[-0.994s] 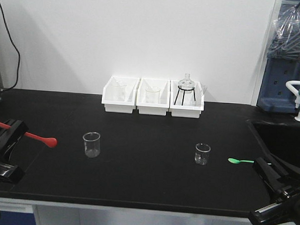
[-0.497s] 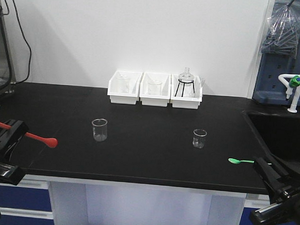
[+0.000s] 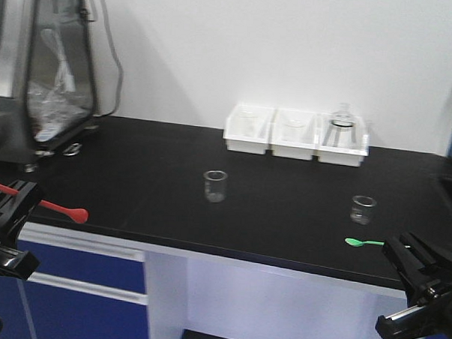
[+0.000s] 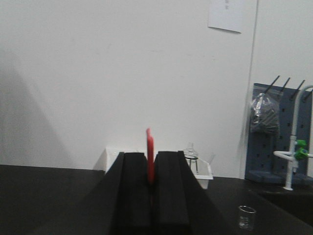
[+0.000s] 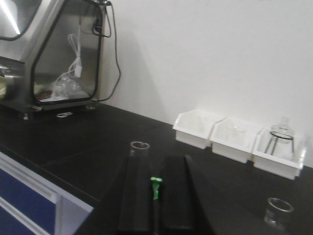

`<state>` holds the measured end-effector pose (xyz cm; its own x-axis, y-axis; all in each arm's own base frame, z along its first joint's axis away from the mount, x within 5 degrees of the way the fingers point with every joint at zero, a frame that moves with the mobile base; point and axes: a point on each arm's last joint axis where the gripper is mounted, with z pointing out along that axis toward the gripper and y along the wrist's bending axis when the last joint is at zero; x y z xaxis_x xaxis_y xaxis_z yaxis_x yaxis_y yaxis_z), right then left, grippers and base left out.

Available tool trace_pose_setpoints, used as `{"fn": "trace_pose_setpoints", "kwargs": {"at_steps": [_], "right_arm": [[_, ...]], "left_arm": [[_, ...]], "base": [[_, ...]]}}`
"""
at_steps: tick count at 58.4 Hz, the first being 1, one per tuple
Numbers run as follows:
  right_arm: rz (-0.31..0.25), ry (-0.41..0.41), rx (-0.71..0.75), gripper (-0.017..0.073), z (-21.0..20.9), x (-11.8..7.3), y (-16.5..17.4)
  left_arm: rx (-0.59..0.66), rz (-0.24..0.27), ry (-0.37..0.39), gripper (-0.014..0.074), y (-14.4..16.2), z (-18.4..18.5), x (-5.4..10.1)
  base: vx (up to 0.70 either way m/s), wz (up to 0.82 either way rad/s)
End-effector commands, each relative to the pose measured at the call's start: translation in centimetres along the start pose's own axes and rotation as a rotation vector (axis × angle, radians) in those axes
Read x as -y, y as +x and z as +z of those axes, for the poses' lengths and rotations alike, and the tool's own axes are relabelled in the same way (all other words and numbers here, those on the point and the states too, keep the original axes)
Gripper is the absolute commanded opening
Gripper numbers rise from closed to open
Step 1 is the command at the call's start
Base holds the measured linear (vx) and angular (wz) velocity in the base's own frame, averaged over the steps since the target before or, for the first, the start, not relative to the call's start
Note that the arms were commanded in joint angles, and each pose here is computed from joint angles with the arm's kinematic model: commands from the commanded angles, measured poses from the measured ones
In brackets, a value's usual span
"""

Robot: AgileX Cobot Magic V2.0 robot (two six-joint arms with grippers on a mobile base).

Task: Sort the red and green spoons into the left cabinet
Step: 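Drive backward and turn away from the bench holding both spoons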

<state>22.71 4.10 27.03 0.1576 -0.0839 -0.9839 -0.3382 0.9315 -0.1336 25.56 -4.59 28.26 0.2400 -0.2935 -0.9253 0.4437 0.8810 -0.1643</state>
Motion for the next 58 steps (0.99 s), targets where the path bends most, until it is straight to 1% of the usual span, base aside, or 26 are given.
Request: {"fn": "trace_pose_setpoints", "kwargs": {"at_steps": [1,17,43,58], "right_arm": [[-0.006,0.000,0.122,-0.0009,0.07,0.13,-1.93],[-0.006,0.000,0.122,-0.0009,0.07,0.13,-1.93],[-0.006,0.000,0.122,-0.0009,0.07,0.13,-1.93],[-0.006,0.000,0.122,-0.0009,0.07,0.13,-1.93]], "left_arm": [[0.265,0.001,0.095,-0.0007,-3.32,-0.06,1.07],[0.265,0.001,0.095,-0.0007,-3.32,-0.06,1.07],[0.265,0.001,0.095,-0.0007,-3.32,-0.06,1.07],[0.265,0.001,0.095,-0.0007,-3.32,-0.06,1.07]], "base": [[-0.04,0.47],[-0.01,0.61],[0.09,0.89],[0.16,0.66]]}}
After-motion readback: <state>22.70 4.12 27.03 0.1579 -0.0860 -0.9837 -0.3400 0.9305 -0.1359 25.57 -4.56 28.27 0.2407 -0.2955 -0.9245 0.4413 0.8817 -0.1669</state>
